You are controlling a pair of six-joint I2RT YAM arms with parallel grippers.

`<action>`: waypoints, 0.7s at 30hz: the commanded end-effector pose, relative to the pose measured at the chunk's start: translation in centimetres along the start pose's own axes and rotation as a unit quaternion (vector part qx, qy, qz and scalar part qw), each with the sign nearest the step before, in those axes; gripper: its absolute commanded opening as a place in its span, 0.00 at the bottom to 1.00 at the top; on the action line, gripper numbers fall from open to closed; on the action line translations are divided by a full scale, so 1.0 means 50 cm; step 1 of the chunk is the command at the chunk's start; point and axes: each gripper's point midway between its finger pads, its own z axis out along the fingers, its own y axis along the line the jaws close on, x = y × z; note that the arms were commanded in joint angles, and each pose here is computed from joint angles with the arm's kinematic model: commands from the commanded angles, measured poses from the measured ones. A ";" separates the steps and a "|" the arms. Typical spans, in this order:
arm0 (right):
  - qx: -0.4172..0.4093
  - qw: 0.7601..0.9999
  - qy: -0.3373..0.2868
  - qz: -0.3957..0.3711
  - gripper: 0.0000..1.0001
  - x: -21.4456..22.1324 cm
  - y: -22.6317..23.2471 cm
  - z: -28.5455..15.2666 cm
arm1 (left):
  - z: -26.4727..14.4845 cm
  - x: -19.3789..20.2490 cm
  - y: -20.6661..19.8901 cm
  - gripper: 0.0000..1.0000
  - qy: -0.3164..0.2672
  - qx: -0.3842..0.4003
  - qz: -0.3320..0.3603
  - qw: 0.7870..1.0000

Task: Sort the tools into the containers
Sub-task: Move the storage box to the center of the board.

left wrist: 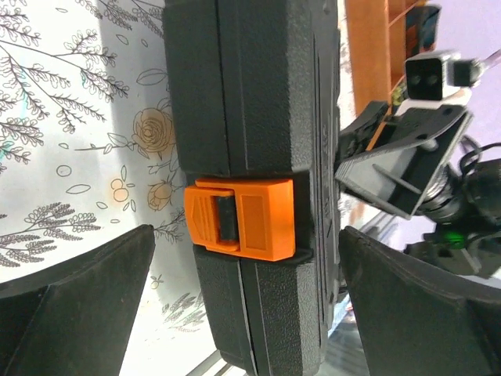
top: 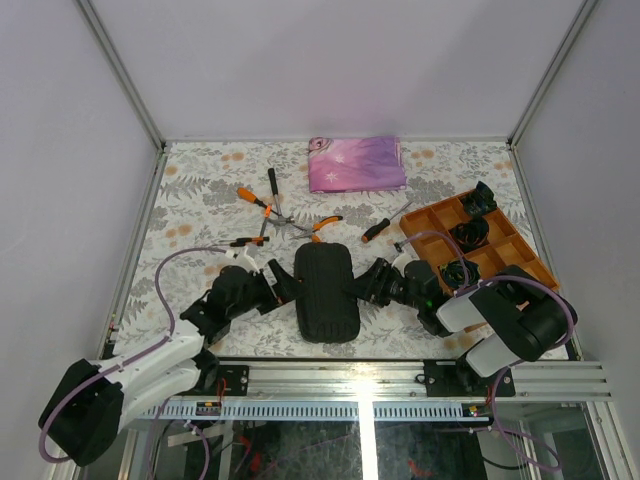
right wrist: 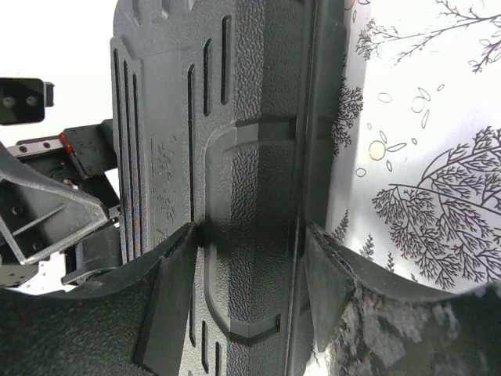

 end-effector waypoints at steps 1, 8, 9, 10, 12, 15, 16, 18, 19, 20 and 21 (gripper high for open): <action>0.123 0.990 0.053 0.034 0.43 0.073 -0.138 -0.034 | -0.016 -0.028 -0.070 1.00 -0.017 0.116 -0.034 0.993; 0.124 0.990 0.057 0.035 0.43 0.073 -0.141 -0.030 | -0.014 -0.038 -0.054 0.98 -0.024 0.112 -0.035 0.993; 0.123 0.990 0.058 0.035 0.43 0.073 -0.140 -0.030 | -0.012 -0.037 -0.052 0.96 -0.022 0.111 -0.033 0.993; 0.121 0.990 0.059 0.034 0.42 0.073 -0.139 -0.028 | -0.011 -0.037 -0.050 0.95 -0.020 0.109 -0.033 0.993; 0.121 0.990 0.059 0.035 0.42 0.073 -0.140 -0.027 | -0.009 -0.037 -0.051 0.94 -0.018 0.109 -0.030 0.993; 0.121 0.990 0.060 0.037 0.41 0.074 -0.141 -0.026 | -0.005 -0.037 -0.052 0.93 -0.015 0.112 -0.029 0.993; 0.121 0.990 0.061 0.037 0.41 0.074 -0.141 -0.025 | -0.004 -0.036 -0.053 0.93 -0.013 0.112 -0.029 0.993; 0.120 0.990 0.062 0.039 0.40 0.075 -0.141 -0.025 | 0.000 -0.035 -0.049 0.91 -0.010 0.109 -0.028 0.994; 0.120 0.990 0.062 0.039 0.40 0.076 -0.142 -0.025 | 0.001 -0.033 -0.047 0.90 -0.009 0.108 -0.028 0.994; 0.119 0.990 0.061 0.040 0.40 0.075 -0.141 -0.025 | 0.003 -0.034 -0.046 0.89 -0.009 0.107 -0.028 0.994; 0.118 0.990 0.062 0.040 0.39 0.075 -0.140 -0.024 | 0.004 -0.034 -0.045 0.87 -0.008 0.107 -0.028 0.994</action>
